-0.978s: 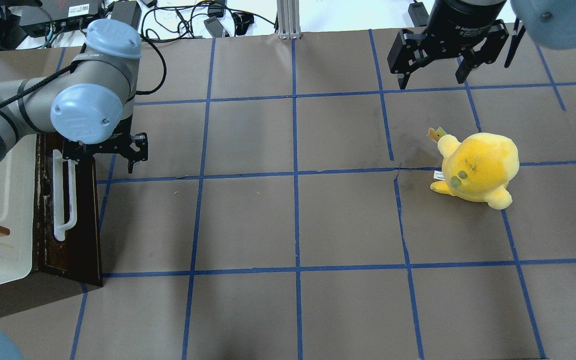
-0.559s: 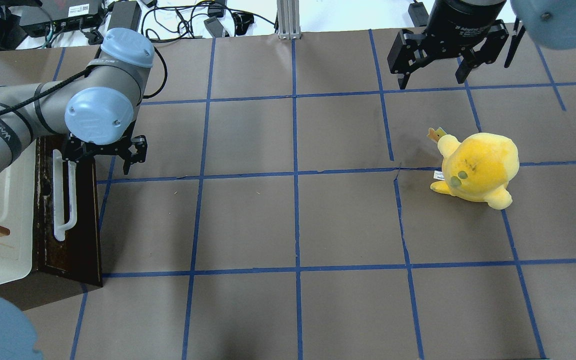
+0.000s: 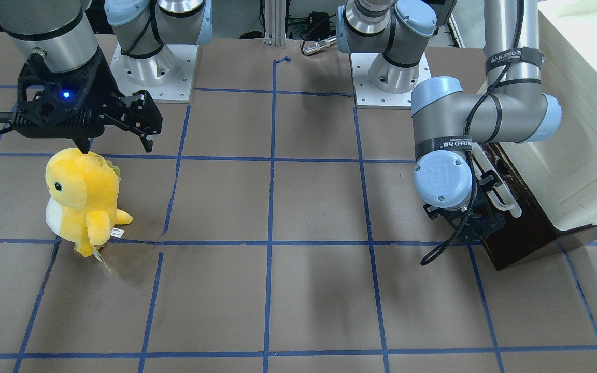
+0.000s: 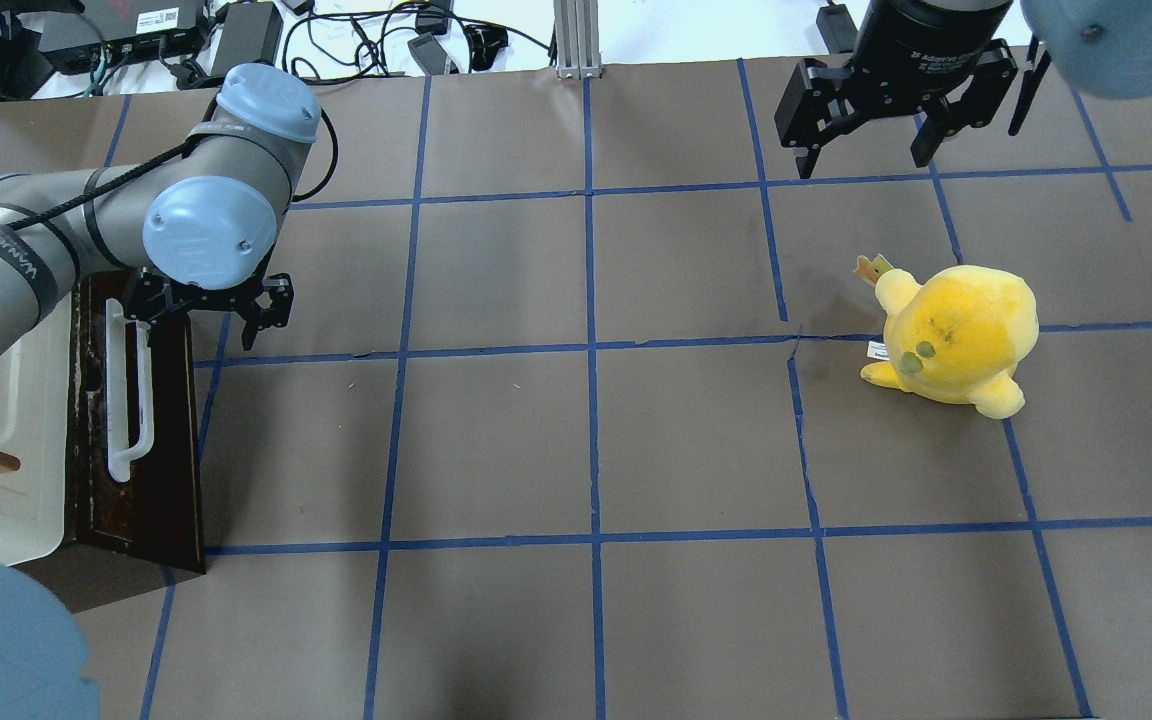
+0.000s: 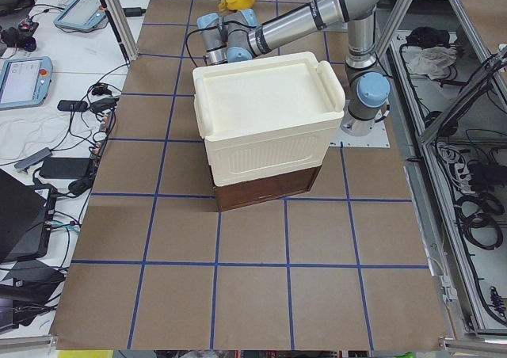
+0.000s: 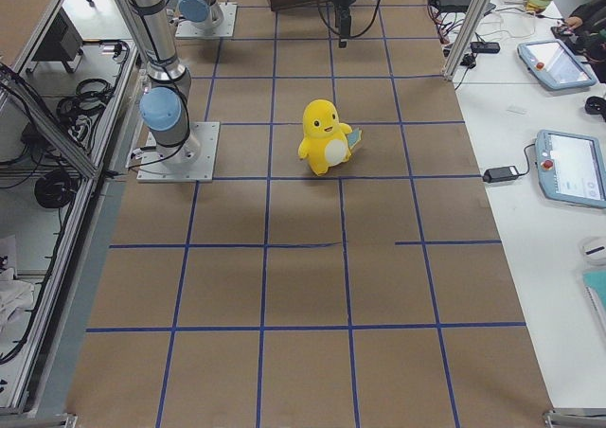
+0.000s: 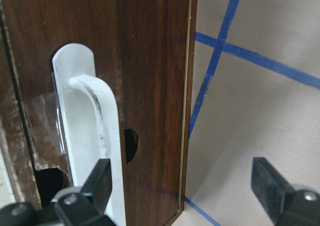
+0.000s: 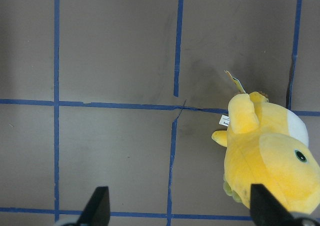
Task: Pull drawer sideways
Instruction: 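Move the left gripper down toward the white drawer handle, then lower the left gripper around the white handle and close it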
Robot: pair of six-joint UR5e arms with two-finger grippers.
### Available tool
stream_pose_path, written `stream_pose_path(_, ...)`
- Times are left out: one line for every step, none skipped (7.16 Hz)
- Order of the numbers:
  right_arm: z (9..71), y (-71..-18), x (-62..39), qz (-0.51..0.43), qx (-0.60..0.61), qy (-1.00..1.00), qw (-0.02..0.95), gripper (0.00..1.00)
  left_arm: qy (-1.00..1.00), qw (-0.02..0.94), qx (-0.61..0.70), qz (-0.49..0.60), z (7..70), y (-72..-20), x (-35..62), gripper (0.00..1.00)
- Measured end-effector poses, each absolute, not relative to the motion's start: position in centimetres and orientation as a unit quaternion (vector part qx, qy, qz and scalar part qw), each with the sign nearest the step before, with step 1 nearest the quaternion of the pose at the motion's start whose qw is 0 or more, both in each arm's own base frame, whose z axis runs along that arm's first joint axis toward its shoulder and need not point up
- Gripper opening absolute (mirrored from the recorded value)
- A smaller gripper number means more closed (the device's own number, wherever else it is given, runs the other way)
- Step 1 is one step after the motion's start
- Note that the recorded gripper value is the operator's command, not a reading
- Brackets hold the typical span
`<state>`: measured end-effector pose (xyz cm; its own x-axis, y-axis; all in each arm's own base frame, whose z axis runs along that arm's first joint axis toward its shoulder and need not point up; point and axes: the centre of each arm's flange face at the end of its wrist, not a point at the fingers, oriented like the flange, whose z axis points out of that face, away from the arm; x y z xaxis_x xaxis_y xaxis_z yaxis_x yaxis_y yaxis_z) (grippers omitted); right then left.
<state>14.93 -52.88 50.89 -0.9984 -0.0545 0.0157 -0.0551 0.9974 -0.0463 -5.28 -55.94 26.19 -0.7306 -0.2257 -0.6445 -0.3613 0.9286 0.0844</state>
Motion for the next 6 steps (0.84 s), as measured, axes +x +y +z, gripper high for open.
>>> stream_pose_path(50.9, -52.9, 14.9, 0.023, 0.027, -0.999, 0.007, 1.00, 0.917, 0.355, -0.150, 0.098, 26.1, -56.0, -5.3, 1.00)
stream_pose_path(50.9, -52.9, 14.9, 0.023, 0.027, -0.999, 0.007, 1.00, 0.909, 0.383, -0.139, 0.089, 26.0, -56.0, -5.9, 1.00)
stream_pose_path(50.9, -52.9, 14.9, 0.023, 0.027, -0.999, 0.007, 1.00, 0.901, 0.403, -0.136, 0.082, 25.8, -55.9, -6.7, 1.00)
stream_pose_path(50.9, -52.9, 14.9, 0.023, 0.027, -0.999, 0.007, 1.00, 0.896, 0.415, -0.137, 0.078, 25.5, -55.8, -7.0, 1.00)
stream_pose_path(50.9, -52.9, 14.9, 0.023, 0.027, -0.999, 0.007, 1.00, 0.891, 0.427, -0.134, 0.076, 25.3, -55.8, -7.1, 1.00)
stream_pose_path(50.9, -52.9, 14.9, 0.023, 0.027, -0.999, 0.007, 1.00, 0.885, 0.440, -0.130, 0.075, 25.3, -55.7, -6.9, 1.00)
